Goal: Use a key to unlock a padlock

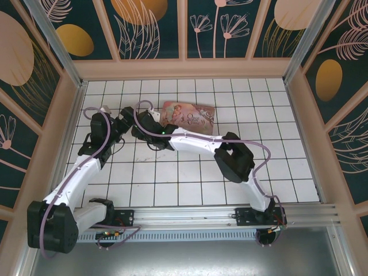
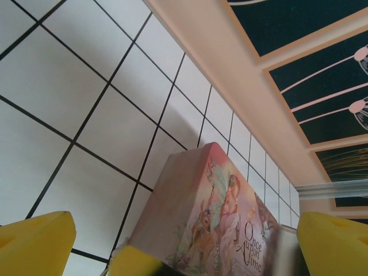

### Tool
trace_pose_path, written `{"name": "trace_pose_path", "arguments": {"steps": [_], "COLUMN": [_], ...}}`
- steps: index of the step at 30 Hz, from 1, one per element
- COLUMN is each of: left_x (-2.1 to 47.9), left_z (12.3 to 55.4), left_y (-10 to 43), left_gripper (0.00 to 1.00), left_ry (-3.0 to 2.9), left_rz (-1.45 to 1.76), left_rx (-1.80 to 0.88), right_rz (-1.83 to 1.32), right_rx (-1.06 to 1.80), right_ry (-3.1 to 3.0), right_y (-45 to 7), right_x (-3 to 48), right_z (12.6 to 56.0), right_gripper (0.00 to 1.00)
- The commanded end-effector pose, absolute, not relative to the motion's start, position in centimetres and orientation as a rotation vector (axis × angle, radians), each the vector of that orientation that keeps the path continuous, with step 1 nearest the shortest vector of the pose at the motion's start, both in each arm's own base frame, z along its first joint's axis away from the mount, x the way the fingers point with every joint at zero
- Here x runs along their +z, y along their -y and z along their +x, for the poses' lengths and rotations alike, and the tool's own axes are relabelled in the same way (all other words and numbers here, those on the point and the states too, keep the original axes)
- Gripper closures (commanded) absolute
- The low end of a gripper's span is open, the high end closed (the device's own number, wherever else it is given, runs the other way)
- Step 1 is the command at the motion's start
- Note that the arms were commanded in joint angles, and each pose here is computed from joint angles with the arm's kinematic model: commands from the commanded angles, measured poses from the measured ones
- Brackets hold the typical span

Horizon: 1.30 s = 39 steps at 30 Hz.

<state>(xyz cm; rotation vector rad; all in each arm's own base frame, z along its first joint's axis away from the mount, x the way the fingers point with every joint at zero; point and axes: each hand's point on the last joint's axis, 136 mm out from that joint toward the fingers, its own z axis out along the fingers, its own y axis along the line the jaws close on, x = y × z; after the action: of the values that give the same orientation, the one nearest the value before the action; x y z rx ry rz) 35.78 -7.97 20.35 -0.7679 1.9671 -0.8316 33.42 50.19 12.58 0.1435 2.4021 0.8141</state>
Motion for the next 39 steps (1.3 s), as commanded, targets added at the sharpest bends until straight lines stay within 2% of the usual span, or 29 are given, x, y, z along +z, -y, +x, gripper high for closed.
{"name": "trace_pose_path", "arguments": {"steps": [1,7,17,24,39], "left_x": [22.5,22.3,22.1,22.7,26.7], "left_z": [35.9,35.7,35.7,36.8,37.8], "left_y": [7.3,7.5,8.1,8.4,9.0], "left_gripper": [0.01,0.01,0.01,0.01,0.01], "left_ry": [-1.932,-1.940,-1.955,-1.946,-1.861], "left_rz": [-0.749,-0.740,-0.724,-0.724,-0.733], "left_rx": [-0.806,-0.812,-0.846,-0.861,-0.964], "right_rz": [0.174,0.231,0.312,0.256,0.325], "right_rx": [0.739,0.665,0.539,0.565,0.391], "right_ry": [-2.423,-2.438,-2.469,-2.487,-2.564], "right_y": [-49.2,-47.6,-42.8,-44.3,-44.8], "right_x": [11.0,9.7,8.7,9.4,4.7], "right_z": [35.7,37.6,36.5,35.6,35.2], "right_gripper": [0.54,0.55,0.55,0.55,0.52]}}
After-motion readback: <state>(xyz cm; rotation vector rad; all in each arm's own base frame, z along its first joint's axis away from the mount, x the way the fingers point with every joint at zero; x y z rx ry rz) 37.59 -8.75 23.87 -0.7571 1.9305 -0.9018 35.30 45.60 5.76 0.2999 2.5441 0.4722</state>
